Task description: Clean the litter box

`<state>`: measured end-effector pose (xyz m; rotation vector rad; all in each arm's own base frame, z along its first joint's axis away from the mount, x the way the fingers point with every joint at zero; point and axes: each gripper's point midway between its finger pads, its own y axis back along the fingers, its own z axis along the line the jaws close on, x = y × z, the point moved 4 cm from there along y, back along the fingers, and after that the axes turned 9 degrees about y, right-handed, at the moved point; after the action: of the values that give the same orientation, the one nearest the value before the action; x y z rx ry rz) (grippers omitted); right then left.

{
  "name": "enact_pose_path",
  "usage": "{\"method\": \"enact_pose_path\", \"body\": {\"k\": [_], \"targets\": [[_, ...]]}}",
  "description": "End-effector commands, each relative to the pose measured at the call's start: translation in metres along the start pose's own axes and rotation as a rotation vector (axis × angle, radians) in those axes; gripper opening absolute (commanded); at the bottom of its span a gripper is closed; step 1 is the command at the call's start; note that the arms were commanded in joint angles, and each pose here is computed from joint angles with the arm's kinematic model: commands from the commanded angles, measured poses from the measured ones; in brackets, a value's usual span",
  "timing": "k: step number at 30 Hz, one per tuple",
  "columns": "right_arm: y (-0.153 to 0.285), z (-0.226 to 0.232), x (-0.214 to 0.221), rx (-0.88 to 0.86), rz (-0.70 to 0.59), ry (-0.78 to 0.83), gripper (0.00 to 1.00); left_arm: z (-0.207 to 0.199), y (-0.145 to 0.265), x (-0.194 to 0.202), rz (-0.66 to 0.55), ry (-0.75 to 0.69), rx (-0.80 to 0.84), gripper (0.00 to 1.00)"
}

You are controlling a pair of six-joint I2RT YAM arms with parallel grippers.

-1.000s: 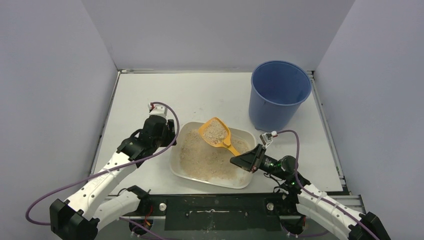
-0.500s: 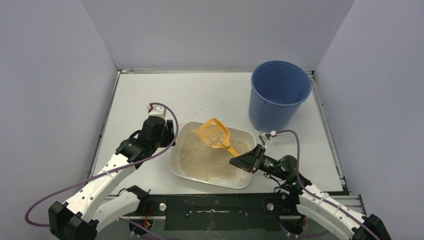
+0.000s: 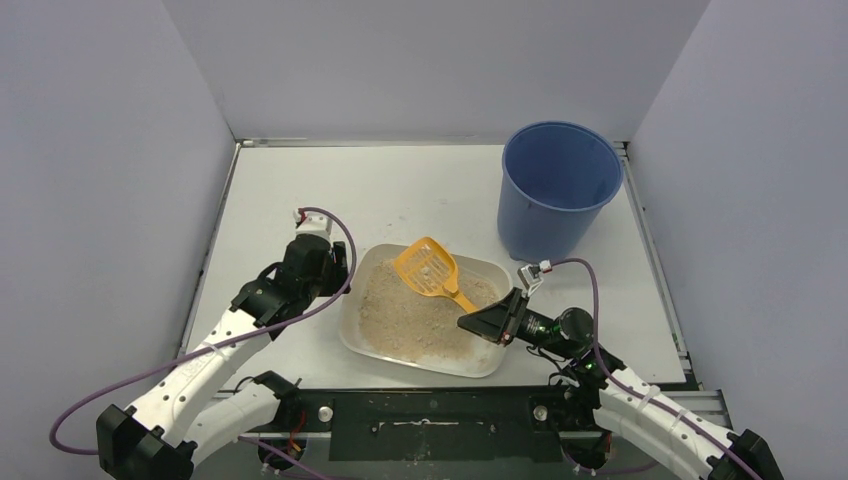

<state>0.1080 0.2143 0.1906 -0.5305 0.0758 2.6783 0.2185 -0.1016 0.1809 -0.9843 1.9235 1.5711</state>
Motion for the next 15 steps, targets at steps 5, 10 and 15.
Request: {"method": "enact_pose_path", "body": {"k": [5, 10, 15], "targets": [[-0.004, 0.026, -0.014, -0.044, -0.04, 0.076, 0.0, -0.002, 0.002, -0.008, -0.042, 0.005, 0.013, 0.56], [-0.005, 0.034, -0.024, -0.017, -0.081, 0.096, 0.0, -0.002, 0.003, -0.009, -0.05, 0.007, 0.019, 0.56], [-0.008, 0.048, -0.045, 0.062, -0.145, 0.154, 0.0, -0.005, 0.001, -0.005, -0.036, 0.001, 0.033, 0.56]]}}
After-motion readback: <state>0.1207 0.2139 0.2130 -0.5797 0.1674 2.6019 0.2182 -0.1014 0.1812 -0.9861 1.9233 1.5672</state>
